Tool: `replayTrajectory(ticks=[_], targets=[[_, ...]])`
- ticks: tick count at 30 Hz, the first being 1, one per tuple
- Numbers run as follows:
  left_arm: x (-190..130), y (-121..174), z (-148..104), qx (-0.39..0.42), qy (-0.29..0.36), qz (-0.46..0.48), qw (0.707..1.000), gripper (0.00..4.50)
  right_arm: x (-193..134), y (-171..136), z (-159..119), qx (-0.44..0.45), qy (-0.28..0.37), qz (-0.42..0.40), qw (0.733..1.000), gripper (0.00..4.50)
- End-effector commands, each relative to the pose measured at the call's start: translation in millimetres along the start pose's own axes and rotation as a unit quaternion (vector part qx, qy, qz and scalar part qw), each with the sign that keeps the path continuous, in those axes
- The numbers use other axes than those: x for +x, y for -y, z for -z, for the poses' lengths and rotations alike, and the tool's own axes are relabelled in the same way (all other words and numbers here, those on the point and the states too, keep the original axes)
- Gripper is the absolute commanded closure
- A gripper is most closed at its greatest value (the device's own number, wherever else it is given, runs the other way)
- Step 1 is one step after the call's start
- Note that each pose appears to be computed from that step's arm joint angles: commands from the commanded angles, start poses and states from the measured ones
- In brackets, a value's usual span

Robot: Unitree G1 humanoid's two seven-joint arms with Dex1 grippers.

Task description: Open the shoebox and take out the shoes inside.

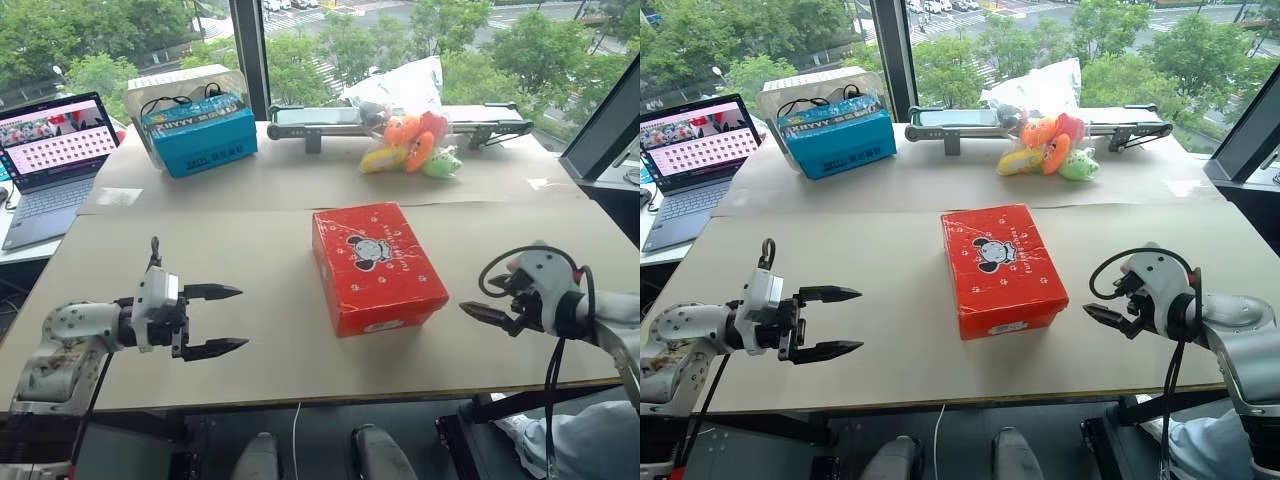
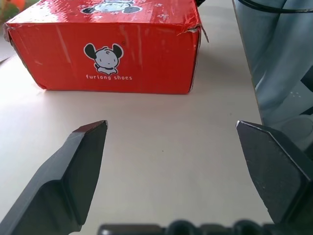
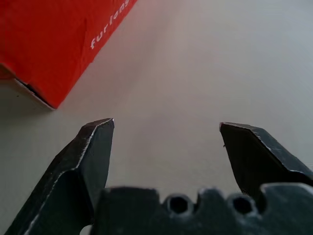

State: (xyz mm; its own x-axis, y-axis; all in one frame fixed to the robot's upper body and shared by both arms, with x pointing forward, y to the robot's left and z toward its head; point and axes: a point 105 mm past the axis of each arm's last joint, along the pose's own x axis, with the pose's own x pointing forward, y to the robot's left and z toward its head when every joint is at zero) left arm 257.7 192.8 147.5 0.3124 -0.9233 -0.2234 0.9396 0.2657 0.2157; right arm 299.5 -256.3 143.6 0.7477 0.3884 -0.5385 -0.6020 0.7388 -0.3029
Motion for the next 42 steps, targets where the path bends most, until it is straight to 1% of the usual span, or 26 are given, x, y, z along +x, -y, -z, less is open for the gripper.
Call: replayTrajectory(ticks=[1,2,4,8,9,11,14,19,23,26,31,35,40,42], targets=[[0,1,-11,0.019,0.005,-0.003,1.000,0.00,-2,8,-11,-0.049,0.007,0.010,0.999,1.81],[0,1,-10,0.020,0.001,-0.004,1.000,0.00,0,8,-11,-0.053,0.006,0.008,0.999,2.23],[0,2,-10,0.021,-0.003,-0.005,1.000,0.00,3,8,-12,-0.057,0.008,0.007,0.998,2.83],[1,2,-10,0.017,-0.003,-0.009,1.000,0.00,14,10,-16,-0.059,0.014,0.007,0.998,4.29],[1,1,-10,0.014,-0.004,-0.011,1.000,0.00,18,9,-19,-0.058,0.019,0.005,0.998,4.44],[2,2,-9,0.012,-0.006,-0.009,1.000,0.00,25,9,-27,-0.056,0.033,-0.001,0.998,4.44],[5,3,-11,0.010,-0.004,-0.003,1.000,0.00,35,-1,-48,-0.037,0.078,-0.036,0.996,4.44],[6,1,-12,0.008,-0.004,-0.002,1.000,0.00,46,-12,-46,-0.046,0.075,-0.080,0.993,4.44],[5,1,-12,0.003,-0.007,-0.007,1.000,0.00,48,-19,-51,-0.040,0.090,-0.112,0.989,4.44],[4,-1,-12,0.004,-0.008,-0.013,1.000,0.00,42,-21,-72,-0.016,0.139,-0.133,0.981,4.44],[2,-2,-12,0.005,-0.010,-0.021,1.000,0.00,26,-25,-96,-0.009,0.187,-0.163,0.969,4.44],[0,-5,-14,0.007,-0.011,-0.034,0.999,0.00,0,-43,-130,-0.004,0.254,-0.238,0.937,4.44],[-3,-12,-21,0.007,-0.009,-0.045,0.999,0.00,-7,-48,-153,-0.012,0.284,-0.247,0.927,4.44],[-15,-16,-29,0.000,-0.023,-0.046,0.999,0.00,-5,-51,-167,-0.030,0.289,-0.244,0.925,4.44]])
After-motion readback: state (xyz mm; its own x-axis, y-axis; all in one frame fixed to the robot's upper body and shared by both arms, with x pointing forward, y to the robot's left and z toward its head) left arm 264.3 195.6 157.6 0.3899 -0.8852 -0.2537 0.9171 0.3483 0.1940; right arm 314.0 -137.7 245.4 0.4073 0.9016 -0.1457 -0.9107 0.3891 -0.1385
